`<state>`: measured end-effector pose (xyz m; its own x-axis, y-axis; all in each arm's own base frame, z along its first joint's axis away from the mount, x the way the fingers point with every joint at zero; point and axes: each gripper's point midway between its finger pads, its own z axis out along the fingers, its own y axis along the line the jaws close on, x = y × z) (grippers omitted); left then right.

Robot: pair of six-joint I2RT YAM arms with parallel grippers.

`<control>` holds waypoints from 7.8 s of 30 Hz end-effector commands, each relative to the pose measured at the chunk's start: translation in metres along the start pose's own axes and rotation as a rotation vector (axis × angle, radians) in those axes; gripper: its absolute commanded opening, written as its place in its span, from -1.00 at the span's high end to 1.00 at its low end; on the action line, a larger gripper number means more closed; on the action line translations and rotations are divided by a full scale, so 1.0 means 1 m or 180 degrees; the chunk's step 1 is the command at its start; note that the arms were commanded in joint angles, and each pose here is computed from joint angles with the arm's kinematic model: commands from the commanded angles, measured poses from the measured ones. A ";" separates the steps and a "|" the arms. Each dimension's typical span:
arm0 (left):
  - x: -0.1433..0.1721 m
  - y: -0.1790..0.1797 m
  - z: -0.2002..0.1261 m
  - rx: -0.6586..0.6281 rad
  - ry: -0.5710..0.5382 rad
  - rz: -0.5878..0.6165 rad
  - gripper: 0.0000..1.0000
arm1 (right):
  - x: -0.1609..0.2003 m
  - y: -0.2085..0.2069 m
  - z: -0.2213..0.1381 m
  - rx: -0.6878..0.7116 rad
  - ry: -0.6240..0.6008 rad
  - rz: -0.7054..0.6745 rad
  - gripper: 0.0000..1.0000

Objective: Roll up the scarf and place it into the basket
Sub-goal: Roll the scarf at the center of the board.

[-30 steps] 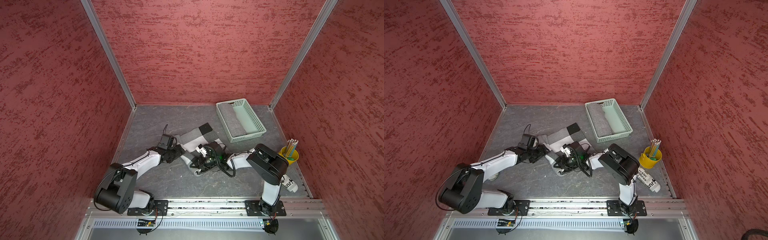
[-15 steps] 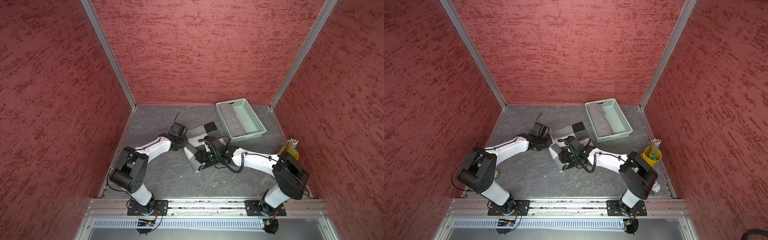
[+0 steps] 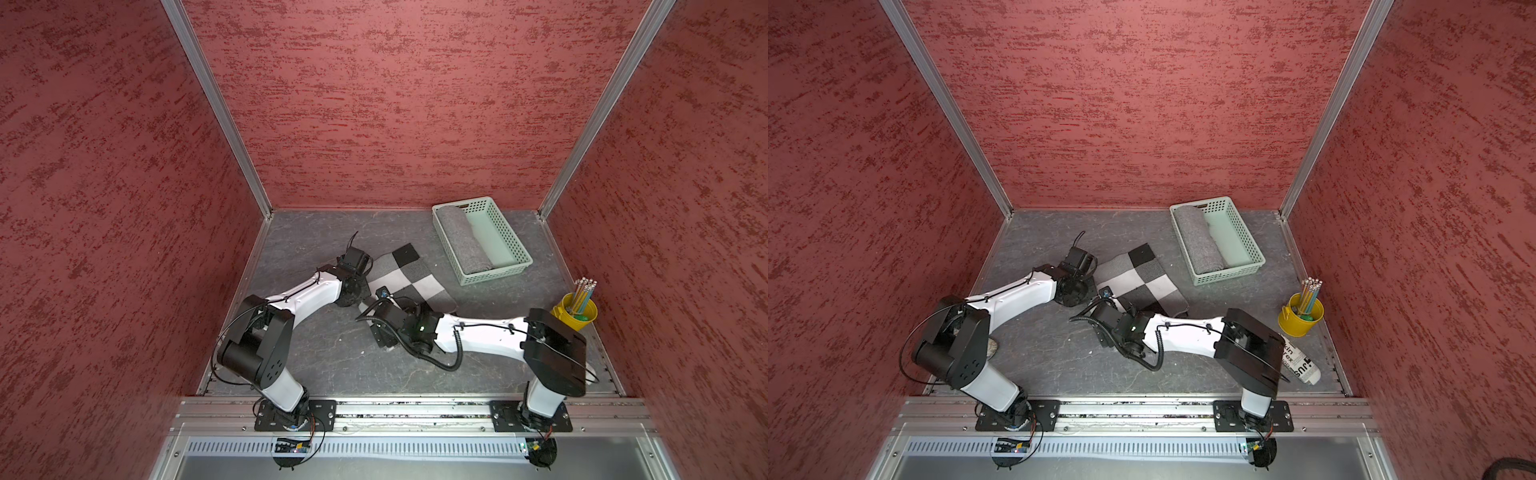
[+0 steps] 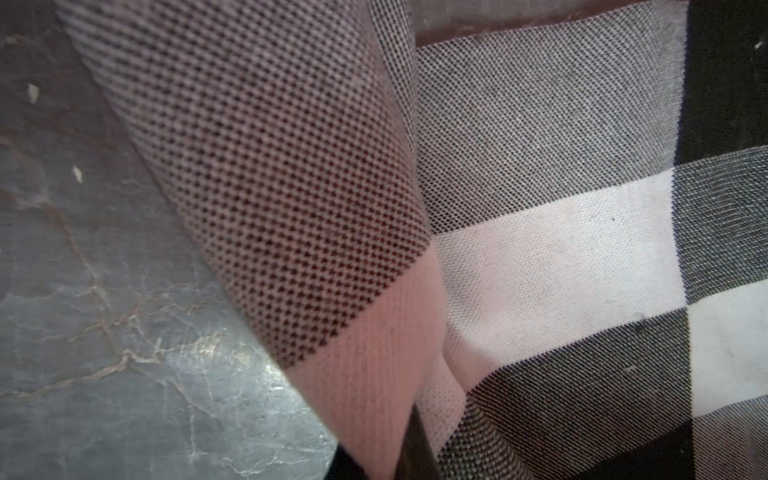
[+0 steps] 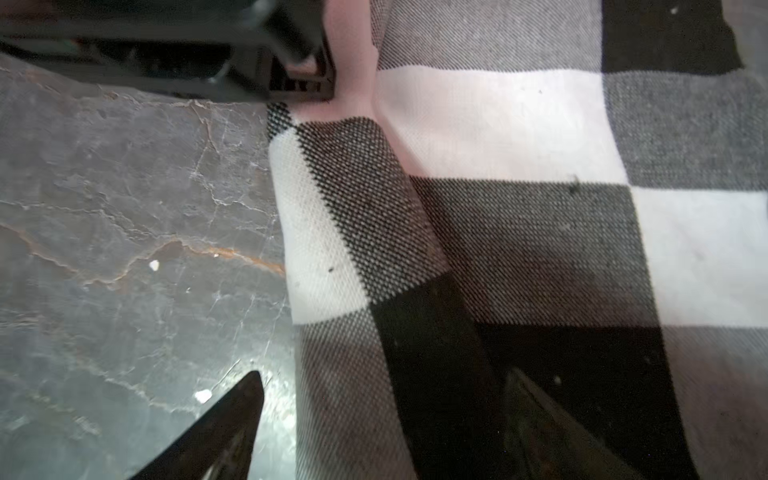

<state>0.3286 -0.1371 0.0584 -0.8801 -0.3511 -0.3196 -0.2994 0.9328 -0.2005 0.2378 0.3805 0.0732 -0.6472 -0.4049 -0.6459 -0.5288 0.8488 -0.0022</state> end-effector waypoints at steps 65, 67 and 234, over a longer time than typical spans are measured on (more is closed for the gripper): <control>-0.042 -0.040 -0.005 0.2150 0.0636 0.1885 -0.63 | 0.125 -0.092 -0.018 -0.1694 0.1391 0.2976 1.00; -0.032 -0.031 0.010 0.1864 0.0830 0.1880 -0.62 | 0.130 -0.092 -0.016 -0.1703 0.1399 0.3070 1.00; -0.101 -0.078 -0.065 0.0648 -0.0140 0.0775 -0.99 | 0.029 0.003 0.017 -0.1559 0.0435 0.1152 1.00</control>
<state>0.4206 -0.1590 0.1672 -0.9119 -0.0909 -0.4003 -0.0071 0.9785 -0.2060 0.2600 0.3774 0.0476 -0.7475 -0.2304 -0.6231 -0.5255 0.7789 0.3424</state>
